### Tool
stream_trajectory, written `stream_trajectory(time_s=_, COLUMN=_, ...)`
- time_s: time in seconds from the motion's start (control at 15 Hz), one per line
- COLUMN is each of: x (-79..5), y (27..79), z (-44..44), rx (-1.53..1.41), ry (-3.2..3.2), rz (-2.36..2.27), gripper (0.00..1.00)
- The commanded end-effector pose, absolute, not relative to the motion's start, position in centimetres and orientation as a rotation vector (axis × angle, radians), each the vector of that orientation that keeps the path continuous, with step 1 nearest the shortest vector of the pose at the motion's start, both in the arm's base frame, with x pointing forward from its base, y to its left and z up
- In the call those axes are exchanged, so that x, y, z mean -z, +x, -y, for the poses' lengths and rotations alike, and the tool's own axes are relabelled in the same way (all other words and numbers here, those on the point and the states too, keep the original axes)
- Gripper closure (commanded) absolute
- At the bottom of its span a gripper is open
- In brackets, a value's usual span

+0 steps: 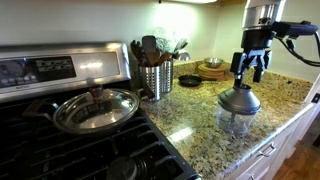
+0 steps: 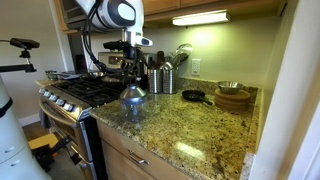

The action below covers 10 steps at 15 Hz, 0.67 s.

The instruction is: Take the cap off of the clear container then remove the object inside the container

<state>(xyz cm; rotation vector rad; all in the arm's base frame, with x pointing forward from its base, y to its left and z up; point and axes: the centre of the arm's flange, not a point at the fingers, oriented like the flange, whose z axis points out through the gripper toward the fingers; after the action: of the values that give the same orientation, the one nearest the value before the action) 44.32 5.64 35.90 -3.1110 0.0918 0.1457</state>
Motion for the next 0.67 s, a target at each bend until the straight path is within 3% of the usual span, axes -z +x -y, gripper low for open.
stream_trajectory(time_s=0.0, x=-34.80, y=44.68, z=-5.44, rx=-0.147, ry=-3.079, rz=-0.076, gripper=0.00)
stream_trajectory(time_s=0.2, x=-34.18, y=44.78, z=-5.56, rx=-0.150, ry=-3.068, rz=-0.069, gripper=0.00)
stream_trajectory(time_s=0.4, x=-33.89, y=44.80, z=-5.66, rx=-0.152, ry=-3.063, rz=-0.063, gripper=0.17)
stream_trajectory(time_s=0.6, x=-33.83, y=44.72, z=-5.58, rx=-0.141, ry=-3.064, rz=-0.054, gripper=0.28)
